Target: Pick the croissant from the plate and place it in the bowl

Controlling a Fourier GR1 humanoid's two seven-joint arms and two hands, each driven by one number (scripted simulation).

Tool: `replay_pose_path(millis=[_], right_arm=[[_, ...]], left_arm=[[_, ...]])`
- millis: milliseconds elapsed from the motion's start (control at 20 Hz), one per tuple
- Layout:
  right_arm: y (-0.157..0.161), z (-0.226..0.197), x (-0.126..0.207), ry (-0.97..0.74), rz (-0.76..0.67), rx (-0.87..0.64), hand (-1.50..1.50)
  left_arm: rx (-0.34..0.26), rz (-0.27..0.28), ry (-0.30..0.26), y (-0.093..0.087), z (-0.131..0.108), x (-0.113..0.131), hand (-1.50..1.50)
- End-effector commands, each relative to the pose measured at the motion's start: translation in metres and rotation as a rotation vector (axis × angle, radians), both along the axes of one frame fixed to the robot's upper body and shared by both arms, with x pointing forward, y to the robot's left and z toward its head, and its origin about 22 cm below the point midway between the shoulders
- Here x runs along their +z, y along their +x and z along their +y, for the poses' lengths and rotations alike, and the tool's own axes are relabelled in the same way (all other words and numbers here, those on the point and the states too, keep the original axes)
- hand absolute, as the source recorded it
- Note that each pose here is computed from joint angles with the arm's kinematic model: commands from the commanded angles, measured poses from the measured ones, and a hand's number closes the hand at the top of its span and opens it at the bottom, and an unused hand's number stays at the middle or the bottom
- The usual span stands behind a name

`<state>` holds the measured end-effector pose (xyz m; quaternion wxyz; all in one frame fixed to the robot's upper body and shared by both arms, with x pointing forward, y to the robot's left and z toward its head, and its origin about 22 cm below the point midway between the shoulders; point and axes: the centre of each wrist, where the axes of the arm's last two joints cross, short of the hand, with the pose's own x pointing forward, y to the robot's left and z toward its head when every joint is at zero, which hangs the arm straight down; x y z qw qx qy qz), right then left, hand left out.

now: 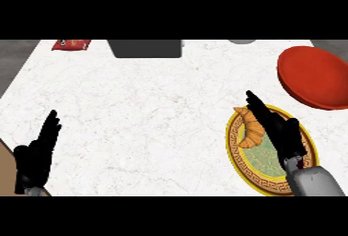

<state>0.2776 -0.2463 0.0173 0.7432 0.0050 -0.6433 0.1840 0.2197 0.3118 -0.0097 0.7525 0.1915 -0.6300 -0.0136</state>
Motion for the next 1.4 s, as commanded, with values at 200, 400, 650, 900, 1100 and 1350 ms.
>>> replay_pose_path(millis=[200,400,650,900,1100,1350], right_arm=[[-0.017,0.023,0.004,0.080,-0.162,0.080,1.50],[-0.009,-0.010,0.004,-0.081,-0.411,-0.418,-1.50],[-0.048,0.034,-0.018,0.226,-0.645,-0.473,-1.50],[-0.069,0.001,0.013,0.119,-0.737,-0.526,-1.50],[-0.087,-0.009,0.049,-0.039,-0.646,-0.586,-1.50],[-0.081,-0.025,0.080,-0.098,-0.480,-0.536,-1.50]], left_arm=[[-0.209,-0.190,-0.106,0.042,-0.053,0.038,0.00],[-0.224,-0.171,-0.161,0.033,-0.067,0.029,0.00],[-0.257,-0.183,-0.172,0.041,-0.078,0.035,0.00],[-0.268,-0.177,-0.170,0.047,-0.089,0.047,0.00],[-0.263,-0.196,-0.174,0.060,-0.088,0.040,0.00],[-0.272,-0.172,-0.183,0.063,-0.091,0.034,0.00]])
